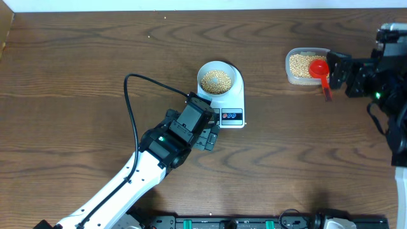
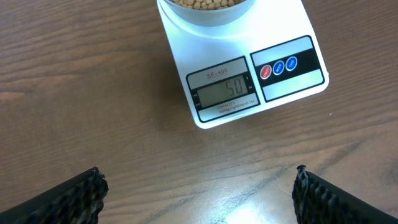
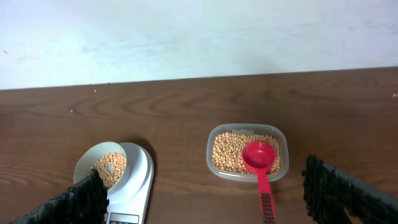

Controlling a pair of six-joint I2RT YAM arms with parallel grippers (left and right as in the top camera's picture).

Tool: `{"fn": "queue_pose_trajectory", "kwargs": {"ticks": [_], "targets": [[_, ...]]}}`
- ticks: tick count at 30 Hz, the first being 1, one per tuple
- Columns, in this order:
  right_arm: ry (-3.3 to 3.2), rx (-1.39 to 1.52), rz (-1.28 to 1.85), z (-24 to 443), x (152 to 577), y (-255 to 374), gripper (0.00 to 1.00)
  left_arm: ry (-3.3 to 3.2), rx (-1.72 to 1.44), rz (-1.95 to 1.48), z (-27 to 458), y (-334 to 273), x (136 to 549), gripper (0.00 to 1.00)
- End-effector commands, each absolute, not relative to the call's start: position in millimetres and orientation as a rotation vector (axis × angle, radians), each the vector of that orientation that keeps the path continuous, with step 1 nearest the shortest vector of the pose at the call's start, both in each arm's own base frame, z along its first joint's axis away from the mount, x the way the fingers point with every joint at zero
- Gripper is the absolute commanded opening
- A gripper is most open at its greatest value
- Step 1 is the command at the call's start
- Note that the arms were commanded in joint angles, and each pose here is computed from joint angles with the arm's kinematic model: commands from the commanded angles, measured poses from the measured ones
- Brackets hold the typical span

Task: Scoop item into bowl and weigh 50g on scale

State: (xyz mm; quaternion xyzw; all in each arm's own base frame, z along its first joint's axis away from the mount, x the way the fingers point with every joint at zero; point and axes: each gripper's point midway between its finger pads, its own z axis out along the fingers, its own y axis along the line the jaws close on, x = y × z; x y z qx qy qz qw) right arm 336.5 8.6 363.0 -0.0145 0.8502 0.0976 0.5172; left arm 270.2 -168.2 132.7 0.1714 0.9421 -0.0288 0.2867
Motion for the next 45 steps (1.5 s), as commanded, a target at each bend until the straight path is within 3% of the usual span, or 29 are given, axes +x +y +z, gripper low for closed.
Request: {"fn": "queue_pose_trajectory", "kwargs": {"ticks": [1, 21, 45], "targets": [[2.015, -0.062, 0.221, 349, 323, 10, 0.99, 2.514, 0.447, -0.07, 134, -167, 271, 0.98], [1.569, -0.135, 0.134, 292, 245, 20, 0.99, 2.514, 0.447, -0.07, 134, -167, 271, 0.98], [1.467, -0.016, 0.005, 257, 224, -4, 0.99, 2.514, 0.447, -0.07, 134, -167, 271, 0.98]]}}
